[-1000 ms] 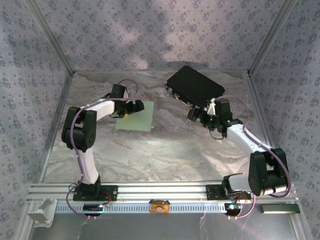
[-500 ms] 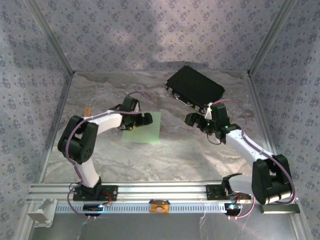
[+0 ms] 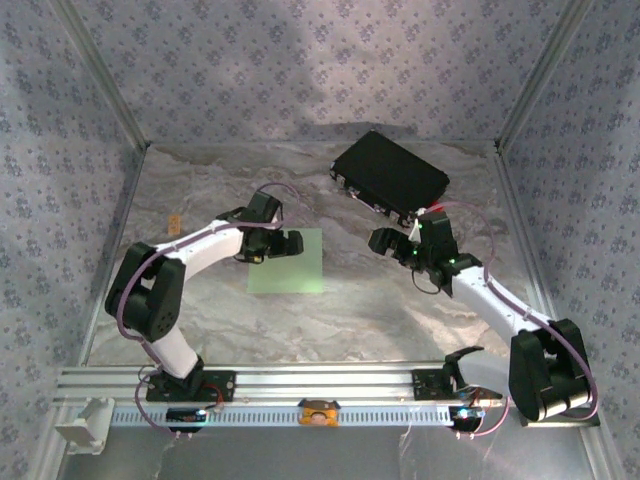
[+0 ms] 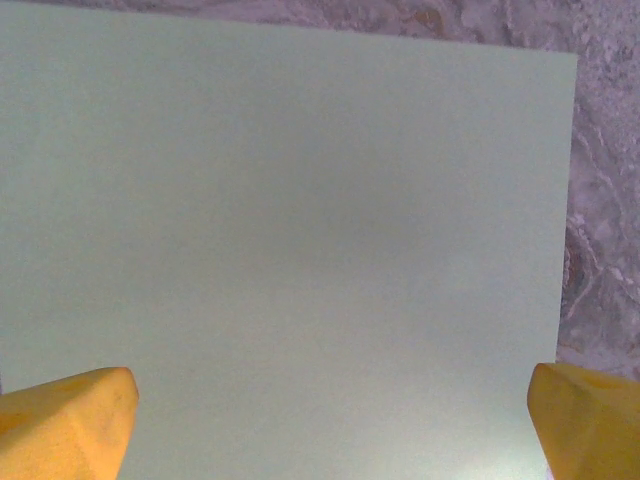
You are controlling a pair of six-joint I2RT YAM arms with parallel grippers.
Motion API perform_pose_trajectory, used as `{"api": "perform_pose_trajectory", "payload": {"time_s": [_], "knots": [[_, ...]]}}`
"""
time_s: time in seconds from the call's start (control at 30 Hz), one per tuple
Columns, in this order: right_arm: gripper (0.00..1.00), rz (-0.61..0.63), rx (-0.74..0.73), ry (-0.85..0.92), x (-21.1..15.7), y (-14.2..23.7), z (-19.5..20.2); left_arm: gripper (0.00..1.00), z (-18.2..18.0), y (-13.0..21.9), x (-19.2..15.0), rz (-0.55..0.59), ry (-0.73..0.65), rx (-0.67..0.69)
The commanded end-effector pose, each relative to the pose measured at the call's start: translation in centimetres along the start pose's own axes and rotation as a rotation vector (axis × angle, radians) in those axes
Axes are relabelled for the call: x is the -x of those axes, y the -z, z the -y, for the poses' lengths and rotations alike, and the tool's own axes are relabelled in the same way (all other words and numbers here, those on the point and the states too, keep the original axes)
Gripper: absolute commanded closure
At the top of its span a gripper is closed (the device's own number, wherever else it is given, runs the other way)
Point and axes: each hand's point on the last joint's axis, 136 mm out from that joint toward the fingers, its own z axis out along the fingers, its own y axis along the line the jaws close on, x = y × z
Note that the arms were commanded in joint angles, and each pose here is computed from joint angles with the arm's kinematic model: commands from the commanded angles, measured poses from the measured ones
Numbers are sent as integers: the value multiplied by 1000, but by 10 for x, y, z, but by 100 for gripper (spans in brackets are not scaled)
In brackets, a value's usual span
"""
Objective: Fold a paper plane with a square sheet of paper (pick it up from the middle)
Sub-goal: Move the square sheet of paper to the center of the table.
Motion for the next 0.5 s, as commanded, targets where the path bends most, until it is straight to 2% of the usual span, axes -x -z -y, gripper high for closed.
{"api": "perform_pose_trajectory", "payload": {"time_s": [0.0, 0.47], "knots": [[1, 31, -2, -15, 1, 3, -1, 0, 13, -3, -17, -81, -31, -67], [1, 53, -68, -60, -6, 8, 17, 1, 20, -31, -44, -160, -24, 10]]}}
